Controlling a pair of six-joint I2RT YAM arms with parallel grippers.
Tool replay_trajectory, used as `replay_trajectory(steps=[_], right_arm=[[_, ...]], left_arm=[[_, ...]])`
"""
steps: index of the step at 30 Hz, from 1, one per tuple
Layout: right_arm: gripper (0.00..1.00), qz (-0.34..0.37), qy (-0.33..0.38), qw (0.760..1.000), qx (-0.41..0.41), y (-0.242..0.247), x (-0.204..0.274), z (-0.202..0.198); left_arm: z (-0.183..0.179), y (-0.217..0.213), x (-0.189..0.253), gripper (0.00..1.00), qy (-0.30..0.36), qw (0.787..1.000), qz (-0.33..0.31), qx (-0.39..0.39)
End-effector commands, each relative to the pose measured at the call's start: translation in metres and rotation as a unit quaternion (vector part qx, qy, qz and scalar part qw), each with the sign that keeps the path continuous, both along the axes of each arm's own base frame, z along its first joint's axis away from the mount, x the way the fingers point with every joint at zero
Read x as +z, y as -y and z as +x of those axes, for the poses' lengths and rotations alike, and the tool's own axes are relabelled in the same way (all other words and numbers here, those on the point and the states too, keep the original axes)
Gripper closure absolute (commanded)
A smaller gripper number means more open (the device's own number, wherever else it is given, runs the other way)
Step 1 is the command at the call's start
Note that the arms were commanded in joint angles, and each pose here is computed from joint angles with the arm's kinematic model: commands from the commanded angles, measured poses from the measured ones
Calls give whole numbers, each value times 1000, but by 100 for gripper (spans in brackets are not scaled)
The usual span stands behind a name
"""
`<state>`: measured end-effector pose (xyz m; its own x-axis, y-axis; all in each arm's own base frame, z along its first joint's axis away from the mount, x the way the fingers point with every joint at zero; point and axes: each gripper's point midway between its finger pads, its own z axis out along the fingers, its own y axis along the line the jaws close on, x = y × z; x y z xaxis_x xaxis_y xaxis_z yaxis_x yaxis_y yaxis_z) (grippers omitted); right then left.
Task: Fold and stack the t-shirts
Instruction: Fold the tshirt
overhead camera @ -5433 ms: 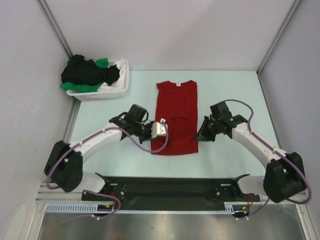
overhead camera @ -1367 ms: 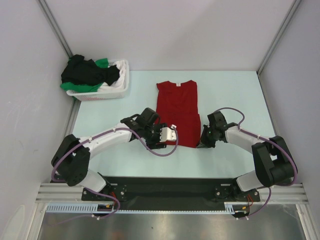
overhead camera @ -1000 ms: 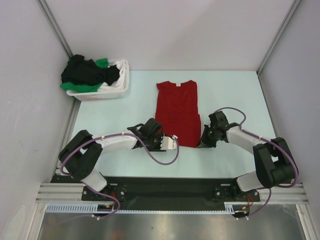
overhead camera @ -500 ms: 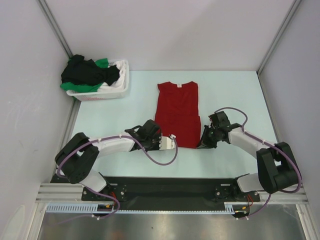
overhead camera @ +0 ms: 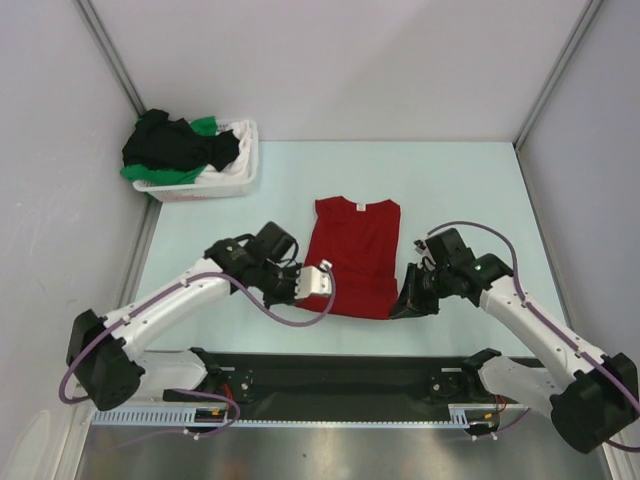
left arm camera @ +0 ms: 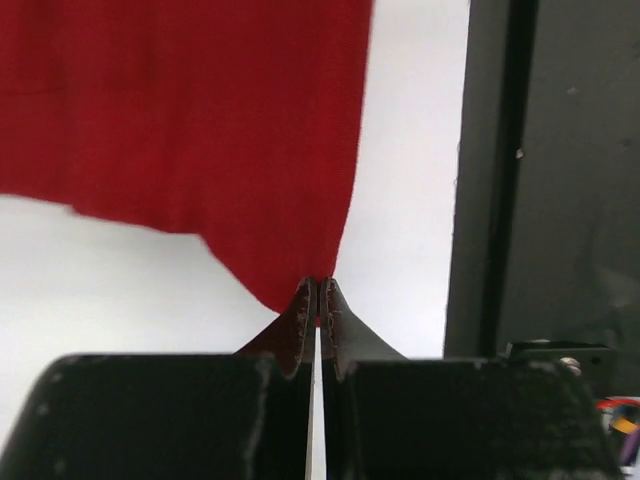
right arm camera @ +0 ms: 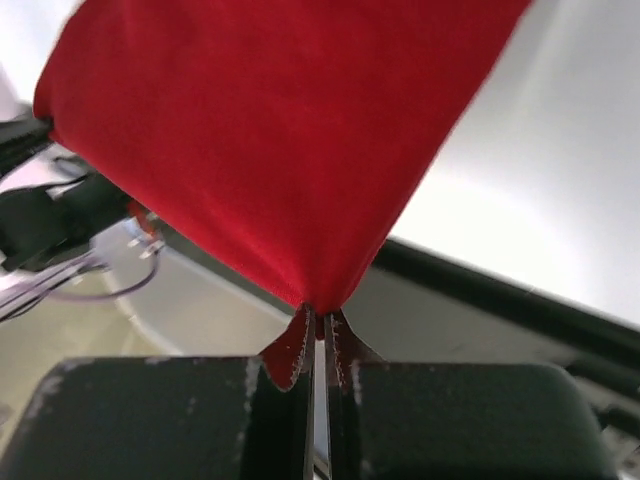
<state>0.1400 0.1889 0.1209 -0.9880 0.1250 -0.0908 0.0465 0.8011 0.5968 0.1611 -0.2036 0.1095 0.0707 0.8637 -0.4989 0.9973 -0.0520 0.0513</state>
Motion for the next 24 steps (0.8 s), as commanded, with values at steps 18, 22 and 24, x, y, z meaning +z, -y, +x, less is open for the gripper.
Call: replay_trajectory(steps=[18,22,24], right_arm=[[100,18,65,991,-116,34,10,226],[100,29,83,986,-142,37,0,265],[100,29,81,984,-154,40,-3,275]], left_arm=[[233,13,62,100,36,969,-70,233],[270,14,50,100,39,963,-64,259],[285,18,42,100,40,961,-63,267]])
